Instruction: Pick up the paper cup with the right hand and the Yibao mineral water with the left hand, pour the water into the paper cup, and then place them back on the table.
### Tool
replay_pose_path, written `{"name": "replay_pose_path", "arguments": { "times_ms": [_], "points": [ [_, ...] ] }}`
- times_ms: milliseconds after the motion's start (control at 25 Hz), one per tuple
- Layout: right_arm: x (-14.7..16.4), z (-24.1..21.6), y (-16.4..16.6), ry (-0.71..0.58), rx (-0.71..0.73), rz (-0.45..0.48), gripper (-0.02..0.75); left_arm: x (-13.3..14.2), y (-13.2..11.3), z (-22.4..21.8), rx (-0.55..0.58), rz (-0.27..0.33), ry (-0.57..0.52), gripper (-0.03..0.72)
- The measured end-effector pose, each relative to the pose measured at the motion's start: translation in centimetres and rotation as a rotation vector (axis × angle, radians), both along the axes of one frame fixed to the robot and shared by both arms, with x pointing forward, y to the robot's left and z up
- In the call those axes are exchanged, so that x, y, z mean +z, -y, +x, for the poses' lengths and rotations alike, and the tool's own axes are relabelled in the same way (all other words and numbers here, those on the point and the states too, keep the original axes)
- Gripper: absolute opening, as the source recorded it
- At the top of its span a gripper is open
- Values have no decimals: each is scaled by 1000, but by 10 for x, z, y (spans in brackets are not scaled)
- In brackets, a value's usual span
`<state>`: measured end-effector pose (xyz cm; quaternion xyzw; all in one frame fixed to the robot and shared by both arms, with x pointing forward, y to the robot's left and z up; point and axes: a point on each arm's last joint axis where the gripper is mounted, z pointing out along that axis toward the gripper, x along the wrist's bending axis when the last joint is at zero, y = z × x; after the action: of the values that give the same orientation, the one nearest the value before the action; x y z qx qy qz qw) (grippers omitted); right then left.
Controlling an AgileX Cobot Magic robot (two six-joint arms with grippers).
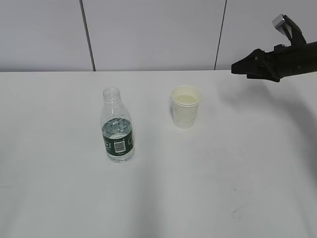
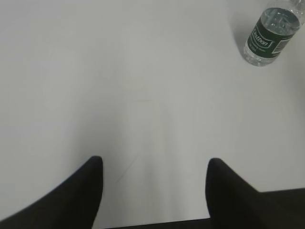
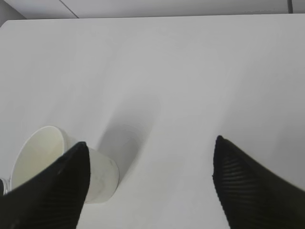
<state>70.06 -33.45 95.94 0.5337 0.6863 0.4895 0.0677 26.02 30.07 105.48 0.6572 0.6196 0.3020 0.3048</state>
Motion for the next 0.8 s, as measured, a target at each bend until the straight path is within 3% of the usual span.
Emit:
{"name": "replay_pose_path", "arguments": {
  "times_ms": [440,720,800],
  "points": [
    [2,1,1,12,-8,-14,593,0,0,0,0,0,0,415],
    [59,-3,18,232,-193,-233,593,0,0,0,0,0,2,404],
    [77,-9,23,299,-282,-254,593,0,0,0,0,0,3,388]
  ]
}}
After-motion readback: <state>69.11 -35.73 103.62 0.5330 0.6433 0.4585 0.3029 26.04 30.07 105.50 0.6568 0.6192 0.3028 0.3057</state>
